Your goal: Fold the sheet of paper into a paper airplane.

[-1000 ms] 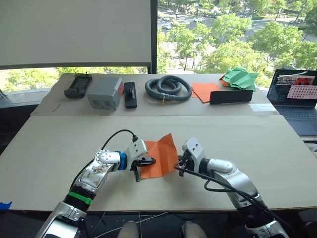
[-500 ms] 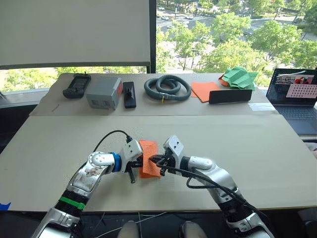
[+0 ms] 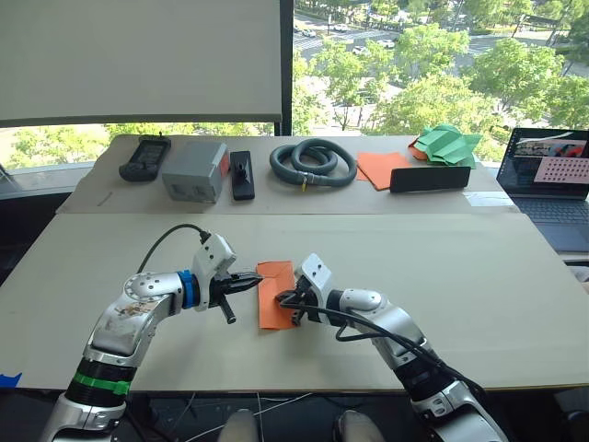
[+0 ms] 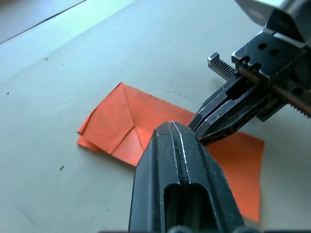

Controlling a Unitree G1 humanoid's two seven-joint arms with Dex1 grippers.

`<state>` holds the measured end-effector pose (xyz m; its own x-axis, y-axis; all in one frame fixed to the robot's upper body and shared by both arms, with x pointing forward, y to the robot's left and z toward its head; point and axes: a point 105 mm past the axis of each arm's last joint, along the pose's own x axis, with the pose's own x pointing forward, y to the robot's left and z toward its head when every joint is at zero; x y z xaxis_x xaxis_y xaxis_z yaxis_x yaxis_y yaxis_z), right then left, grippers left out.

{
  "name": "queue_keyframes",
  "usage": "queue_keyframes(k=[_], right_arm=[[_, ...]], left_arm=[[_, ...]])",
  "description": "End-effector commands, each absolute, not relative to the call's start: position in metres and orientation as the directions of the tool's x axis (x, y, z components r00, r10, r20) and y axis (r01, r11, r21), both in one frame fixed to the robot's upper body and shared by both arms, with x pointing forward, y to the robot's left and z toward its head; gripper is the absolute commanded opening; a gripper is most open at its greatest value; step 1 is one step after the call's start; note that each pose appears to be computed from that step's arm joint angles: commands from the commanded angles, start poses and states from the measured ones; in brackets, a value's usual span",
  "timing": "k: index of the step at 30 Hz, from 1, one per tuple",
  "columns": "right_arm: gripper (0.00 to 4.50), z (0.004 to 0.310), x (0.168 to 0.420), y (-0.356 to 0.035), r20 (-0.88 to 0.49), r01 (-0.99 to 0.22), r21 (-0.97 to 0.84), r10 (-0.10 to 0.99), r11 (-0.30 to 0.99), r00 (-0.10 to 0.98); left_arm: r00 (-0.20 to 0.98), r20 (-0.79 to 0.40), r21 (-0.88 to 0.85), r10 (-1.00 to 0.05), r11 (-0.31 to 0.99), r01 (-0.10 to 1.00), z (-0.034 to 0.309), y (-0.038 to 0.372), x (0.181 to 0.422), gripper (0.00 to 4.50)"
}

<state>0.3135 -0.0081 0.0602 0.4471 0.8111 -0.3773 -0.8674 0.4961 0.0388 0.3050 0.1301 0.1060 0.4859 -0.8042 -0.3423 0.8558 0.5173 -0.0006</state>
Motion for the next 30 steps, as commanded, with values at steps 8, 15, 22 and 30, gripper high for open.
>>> queue_keyframes(k=[8,15,22,30], right_arm=[[0.02,0.085,0.325,-0.018,-0.344,-0.866,-0.021,0.81,0.499,0.475],[0.02,0.061,0.335,-0.03,-0.445,-0.863,-0.045,0.763,0.503,0.468],[0.02,0.047,0.345,-0.034,-0.488,-0.852,-0.024,0.738,0.523,0.467],[0.02,0.055,0.373,-0.031,-0.468,-0.837,-0.055,0.726,0.545,0.504]], left_arm=[[0.374,-0.502,-0.01,-0.78,0.438,0.899,0.047,0.127,0.294,0.0],[0.338,-0.545,0.013,-0.767,0.396,0.918,0.035,0.127,0.287,0.0],[0.333,-0.545,0.007,-0.769,0.393,0.92,0.035,0.126,0.281,0.0],[0.339,-0.544,0.002,-0.767,0.403,0.915,0.035,0.126,0.277,0.0]])
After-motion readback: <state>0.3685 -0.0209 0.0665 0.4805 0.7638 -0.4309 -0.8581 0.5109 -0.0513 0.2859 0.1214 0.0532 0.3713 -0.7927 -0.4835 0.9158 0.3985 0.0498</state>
